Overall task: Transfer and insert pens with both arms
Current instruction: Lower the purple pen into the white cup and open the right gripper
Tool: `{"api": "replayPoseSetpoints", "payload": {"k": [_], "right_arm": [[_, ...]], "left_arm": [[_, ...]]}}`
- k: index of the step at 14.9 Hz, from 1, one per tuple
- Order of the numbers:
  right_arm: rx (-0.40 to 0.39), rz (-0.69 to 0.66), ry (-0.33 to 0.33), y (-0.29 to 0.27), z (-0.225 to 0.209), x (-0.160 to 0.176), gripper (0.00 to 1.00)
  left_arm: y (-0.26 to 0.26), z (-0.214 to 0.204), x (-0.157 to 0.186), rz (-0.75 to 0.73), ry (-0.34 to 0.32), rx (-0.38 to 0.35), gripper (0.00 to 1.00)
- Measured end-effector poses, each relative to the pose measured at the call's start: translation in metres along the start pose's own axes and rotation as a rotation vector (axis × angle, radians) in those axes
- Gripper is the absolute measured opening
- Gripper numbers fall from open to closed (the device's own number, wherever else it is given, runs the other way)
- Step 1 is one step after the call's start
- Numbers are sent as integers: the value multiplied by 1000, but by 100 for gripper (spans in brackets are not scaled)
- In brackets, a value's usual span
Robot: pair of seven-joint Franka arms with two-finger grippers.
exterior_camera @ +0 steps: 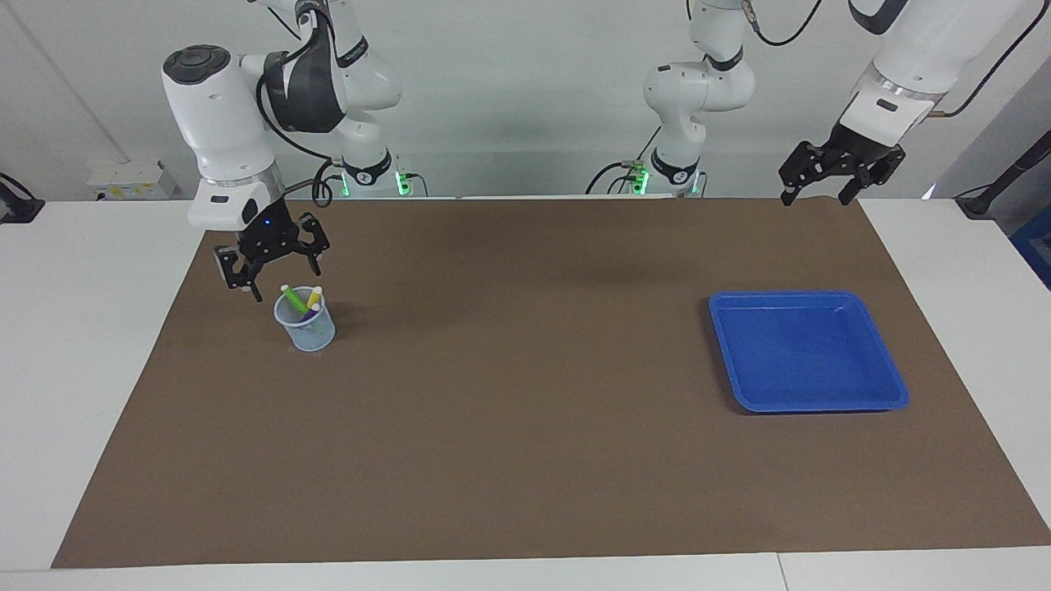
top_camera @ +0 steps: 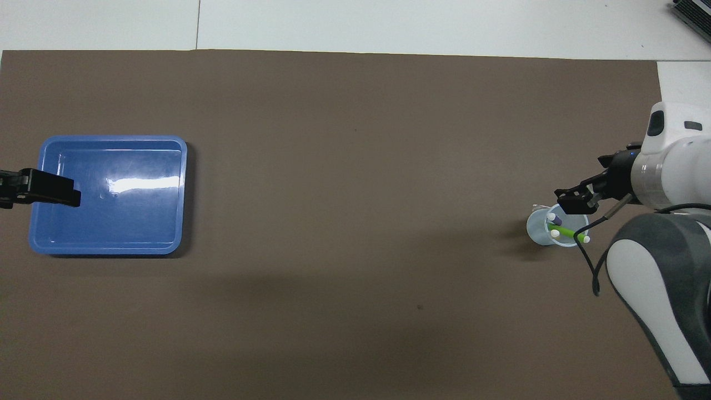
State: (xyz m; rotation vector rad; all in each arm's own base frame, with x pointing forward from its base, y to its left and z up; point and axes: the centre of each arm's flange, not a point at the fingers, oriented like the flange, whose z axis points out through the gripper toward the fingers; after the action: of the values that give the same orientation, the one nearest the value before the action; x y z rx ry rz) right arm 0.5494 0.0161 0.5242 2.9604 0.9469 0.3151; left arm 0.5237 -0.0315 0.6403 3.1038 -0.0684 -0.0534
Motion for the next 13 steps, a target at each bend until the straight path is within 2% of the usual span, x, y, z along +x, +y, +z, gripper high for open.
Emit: {"api": "replayPoseSetpoints", "payload": {"k": [4, 9, 13], "right_arm": [[13, 60, 33, -3, -9, 8, 100], [26, 125, 61, -41, -10, 34, 100], [37, 139, 54, -56, -9, 41, 100]], "left_arm": [[0, 7, 4, -1, -4, 0, 100], [-8, 18, 9, -5, 6, -1, 100], [-8, 19, 9, -3, 7, -1, 100]]}}
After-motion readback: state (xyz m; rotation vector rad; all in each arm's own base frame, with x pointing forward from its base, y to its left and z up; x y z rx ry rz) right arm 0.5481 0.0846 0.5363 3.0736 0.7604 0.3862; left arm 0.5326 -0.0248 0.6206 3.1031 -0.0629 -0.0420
